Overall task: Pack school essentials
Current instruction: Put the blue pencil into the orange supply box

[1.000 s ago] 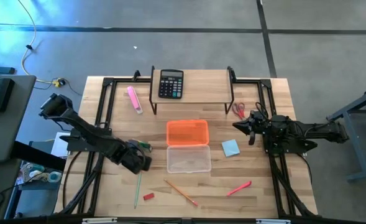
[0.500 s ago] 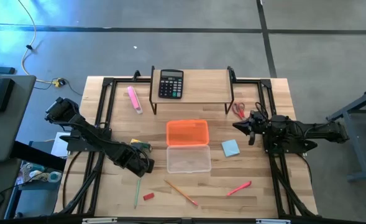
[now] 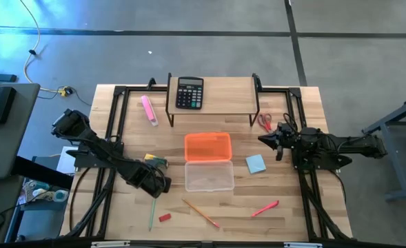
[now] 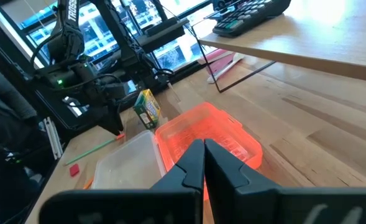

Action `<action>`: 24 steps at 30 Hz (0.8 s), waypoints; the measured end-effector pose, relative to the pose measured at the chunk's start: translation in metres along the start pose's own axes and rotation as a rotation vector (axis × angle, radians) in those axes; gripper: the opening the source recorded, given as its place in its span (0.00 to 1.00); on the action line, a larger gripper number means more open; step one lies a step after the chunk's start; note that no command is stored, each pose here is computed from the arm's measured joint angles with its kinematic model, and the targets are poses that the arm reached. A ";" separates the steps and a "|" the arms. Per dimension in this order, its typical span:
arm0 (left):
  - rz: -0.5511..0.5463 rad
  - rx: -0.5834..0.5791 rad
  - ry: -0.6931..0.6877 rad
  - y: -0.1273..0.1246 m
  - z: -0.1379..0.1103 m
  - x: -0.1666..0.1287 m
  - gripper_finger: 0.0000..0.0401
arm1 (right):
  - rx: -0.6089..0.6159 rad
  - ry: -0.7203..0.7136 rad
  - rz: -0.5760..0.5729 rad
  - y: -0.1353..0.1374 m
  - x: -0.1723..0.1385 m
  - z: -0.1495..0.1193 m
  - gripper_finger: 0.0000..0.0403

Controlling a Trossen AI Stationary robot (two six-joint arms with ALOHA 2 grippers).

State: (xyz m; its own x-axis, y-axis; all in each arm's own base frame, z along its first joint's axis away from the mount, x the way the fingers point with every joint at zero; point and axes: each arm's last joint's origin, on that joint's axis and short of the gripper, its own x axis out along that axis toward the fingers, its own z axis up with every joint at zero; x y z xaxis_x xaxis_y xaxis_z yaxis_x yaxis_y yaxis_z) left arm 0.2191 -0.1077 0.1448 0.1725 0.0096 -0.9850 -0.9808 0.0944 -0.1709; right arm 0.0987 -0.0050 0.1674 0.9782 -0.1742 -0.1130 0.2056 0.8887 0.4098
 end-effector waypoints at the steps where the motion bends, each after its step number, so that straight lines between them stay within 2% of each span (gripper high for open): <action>1: -0.007 0.002 0.005 -0.001 -0.002 0.001 0.33 | 0.000 0.000 0.000 0.000 0.000 0.000 0.00; 16: 0.041 0.014 0.024 -0.002 -0.010 0.018 0.32 | 0.000 -0.001 -0.002 0.000 0.000 0.000 0.00; 24: 0.047 0.048 0.021 -0.001 -0.010 0.018 0.21 | 0.000 0.000 -0.002 0.000 0.000 0.000 0.00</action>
State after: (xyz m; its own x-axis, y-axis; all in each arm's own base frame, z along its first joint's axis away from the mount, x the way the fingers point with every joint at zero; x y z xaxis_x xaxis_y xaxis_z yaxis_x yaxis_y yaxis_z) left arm 0.2226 -0.1178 0.1267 0.1241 -0.0059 -0.9923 -0.9821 0.1417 -0.1237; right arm 0.0987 -0.0051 0.1674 0.9778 -0.1759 -0.1135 0.2074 0.8883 0.4097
